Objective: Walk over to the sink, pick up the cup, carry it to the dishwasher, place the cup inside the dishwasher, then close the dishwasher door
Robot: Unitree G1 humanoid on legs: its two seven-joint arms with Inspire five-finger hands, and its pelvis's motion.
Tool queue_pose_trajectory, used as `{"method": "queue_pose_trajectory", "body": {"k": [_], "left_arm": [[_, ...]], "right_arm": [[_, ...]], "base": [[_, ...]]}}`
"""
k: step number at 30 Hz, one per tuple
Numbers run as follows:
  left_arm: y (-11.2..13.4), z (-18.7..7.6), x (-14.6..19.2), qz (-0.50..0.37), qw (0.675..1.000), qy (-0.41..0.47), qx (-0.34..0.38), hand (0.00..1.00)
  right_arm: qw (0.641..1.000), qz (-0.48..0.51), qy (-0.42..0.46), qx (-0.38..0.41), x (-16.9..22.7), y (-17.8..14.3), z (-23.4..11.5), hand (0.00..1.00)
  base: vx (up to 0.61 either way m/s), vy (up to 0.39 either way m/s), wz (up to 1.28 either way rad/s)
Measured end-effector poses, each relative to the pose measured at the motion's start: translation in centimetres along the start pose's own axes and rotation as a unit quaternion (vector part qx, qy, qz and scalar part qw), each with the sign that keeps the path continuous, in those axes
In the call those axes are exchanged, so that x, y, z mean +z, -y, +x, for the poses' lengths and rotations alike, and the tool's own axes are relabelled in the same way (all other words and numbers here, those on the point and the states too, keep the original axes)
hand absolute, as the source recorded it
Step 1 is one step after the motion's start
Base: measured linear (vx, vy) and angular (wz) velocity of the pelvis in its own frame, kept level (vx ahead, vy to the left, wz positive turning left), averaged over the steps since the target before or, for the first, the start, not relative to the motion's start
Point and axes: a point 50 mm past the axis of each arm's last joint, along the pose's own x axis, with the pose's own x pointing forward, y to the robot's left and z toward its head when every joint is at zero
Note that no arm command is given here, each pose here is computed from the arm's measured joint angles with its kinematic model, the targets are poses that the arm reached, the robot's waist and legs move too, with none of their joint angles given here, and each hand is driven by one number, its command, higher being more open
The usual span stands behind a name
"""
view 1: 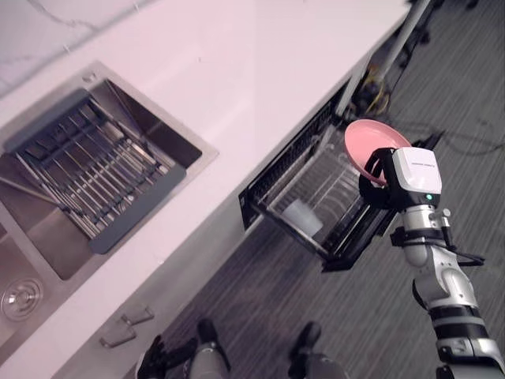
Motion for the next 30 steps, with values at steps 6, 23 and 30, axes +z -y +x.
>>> {"method": "queue_pose_trajectory", "body": {"k": [6,23,30], "left_arm": [[1.9,0.9,2.3,-0.004,0.999,0.033,-0.035,1.0],[5.0,2.0,5.9,0.006,0.994,0.07,-0.086,1.0],[6.1,2.1,6.8,-0.001,0.991,0.084,-0.102,1.0]], "right_arm": [[1.0,0.018,0.003,-0.021,0.5,1.8,3.6,0.0],[0.982,0.132,-0.129,0.044,-2.4,1.6,6.4,1.0],[0.977,0.147,-0.153,0.023,-3.4,2.3,6.4,1.0]], "base": [[-0.05,0.074,0.13],[-0.01,0.046,0.08],[-0.01,0.099,-0.01]]}}
